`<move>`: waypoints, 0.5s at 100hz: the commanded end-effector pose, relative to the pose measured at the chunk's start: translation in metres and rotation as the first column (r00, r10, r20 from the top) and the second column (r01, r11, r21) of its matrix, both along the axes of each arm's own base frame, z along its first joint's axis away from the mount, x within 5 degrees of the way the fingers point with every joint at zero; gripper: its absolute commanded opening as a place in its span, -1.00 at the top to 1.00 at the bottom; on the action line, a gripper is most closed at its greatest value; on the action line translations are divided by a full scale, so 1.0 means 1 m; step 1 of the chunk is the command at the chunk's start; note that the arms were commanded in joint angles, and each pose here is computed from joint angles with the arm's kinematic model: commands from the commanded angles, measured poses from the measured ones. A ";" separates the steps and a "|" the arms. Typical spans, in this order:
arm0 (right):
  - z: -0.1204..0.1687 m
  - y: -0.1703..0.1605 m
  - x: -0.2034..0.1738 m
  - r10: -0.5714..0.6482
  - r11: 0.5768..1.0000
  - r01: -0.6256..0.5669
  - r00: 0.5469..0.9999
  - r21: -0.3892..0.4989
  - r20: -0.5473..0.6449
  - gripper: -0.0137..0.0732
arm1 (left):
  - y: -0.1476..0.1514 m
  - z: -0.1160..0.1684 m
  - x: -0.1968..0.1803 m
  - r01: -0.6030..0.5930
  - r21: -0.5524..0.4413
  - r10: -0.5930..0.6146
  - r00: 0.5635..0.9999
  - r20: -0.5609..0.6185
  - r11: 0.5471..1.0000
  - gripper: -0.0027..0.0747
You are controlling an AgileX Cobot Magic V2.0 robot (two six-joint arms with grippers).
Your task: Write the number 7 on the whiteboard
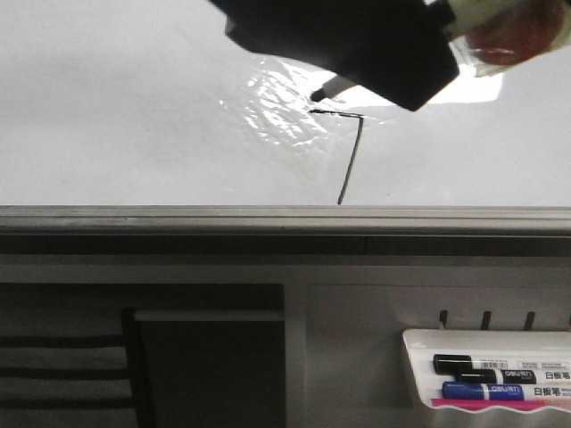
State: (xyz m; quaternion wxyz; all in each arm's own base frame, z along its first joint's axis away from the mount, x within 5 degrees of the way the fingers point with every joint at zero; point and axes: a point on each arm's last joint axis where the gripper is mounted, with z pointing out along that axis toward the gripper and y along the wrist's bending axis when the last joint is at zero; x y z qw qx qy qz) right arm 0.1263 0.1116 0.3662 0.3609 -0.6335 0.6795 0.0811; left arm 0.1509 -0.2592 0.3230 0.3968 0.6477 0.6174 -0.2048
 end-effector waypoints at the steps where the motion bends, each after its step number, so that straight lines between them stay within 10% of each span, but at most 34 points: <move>1: 0.013 0.000 -0.001 -0.002 0.999 -0.001 0.998 0.048 0.061 0.78 | 0.002 0.026 -0.002 -0.020 -0.105 0.025 0.999 0.042 0.994 0.63; 16: 0.013 0.000 -0.001 -0.002 0.999 -0.001 0.998 0.048 0.061 0.73 | 0.002 0.026 -0.002 -0.020 -0.105 0.025 0.999 0.042 0.994 0.89; 50: 0.016 -0.009 0.000 -0.113 0.990 0.112 0.993 0.082 0.015 -0.19 | 0.011 0.024 0.010 -0.096 -0.091 0.097 0.995 0.015 0.991 0.98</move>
